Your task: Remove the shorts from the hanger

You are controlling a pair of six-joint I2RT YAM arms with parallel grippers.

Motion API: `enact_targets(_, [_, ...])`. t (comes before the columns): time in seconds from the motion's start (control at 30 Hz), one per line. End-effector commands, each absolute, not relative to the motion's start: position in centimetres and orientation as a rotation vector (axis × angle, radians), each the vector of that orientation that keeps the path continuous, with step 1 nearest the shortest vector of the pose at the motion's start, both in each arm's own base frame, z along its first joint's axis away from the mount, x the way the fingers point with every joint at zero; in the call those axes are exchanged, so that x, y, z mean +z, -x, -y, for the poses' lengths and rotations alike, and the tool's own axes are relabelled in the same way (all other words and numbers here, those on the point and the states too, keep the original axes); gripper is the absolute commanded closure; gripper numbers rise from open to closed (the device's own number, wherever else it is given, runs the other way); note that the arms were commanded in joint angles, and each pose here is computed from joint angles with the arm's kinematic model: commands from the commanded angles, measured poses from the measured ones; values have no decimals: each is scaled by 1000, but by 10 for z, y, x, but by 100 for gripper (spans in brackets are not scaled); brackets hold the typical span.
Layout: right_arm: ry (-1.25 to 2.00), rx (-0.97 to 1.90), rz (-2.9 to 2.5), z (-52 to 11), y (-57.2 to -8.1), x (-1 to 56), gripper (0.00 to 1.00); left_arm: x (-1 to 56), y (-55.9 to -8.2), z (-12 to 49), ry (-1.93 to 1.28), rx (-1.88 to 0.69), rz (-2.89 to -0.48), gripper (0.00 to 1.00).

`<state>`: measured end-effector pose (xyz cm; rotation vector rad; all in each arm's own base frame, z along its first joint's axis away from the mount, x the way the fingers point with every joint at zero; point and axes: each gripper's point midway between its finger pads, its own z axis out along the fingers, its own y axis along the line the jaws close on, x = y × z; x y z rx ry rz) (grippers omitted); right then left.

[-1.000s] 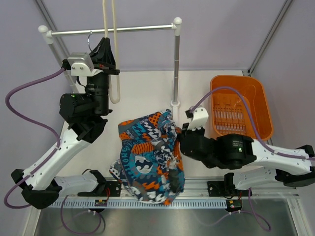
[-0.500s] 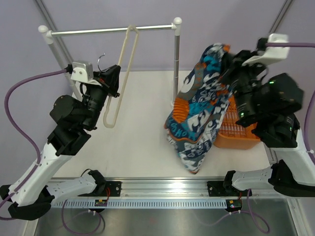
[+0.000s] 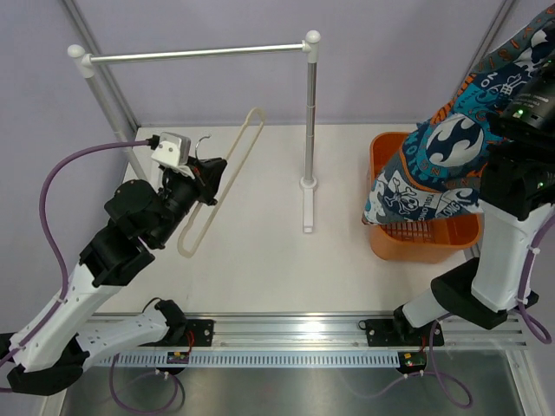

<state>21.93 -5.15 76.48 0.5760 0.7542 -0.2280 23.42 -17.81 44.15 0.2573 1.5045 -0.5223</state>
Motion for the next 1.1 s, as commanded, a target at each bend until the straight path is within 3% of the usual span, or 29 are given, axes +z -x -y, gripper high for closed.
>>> enact_targets(0.0, [-496, -192, -787, 39, -252, 758, 100, 449, -223, 174, -270, -556, -1469, 100])
enact_targets(0.27, [-447, -181, -1015, 15, -343, 688, 100, 440, -221, 166, -275, -519, -1484, 100])
enact_targets(0.7, [-432, -104, -1306, -9, -386, 579, 100, 432, -222, 164, -271, -507, -1497, 100])
enact_targets(1.07, [-690, -30, -1743, 32, -388, 350, 100, 425, -234, 169, -273, -453, -1577, 100])
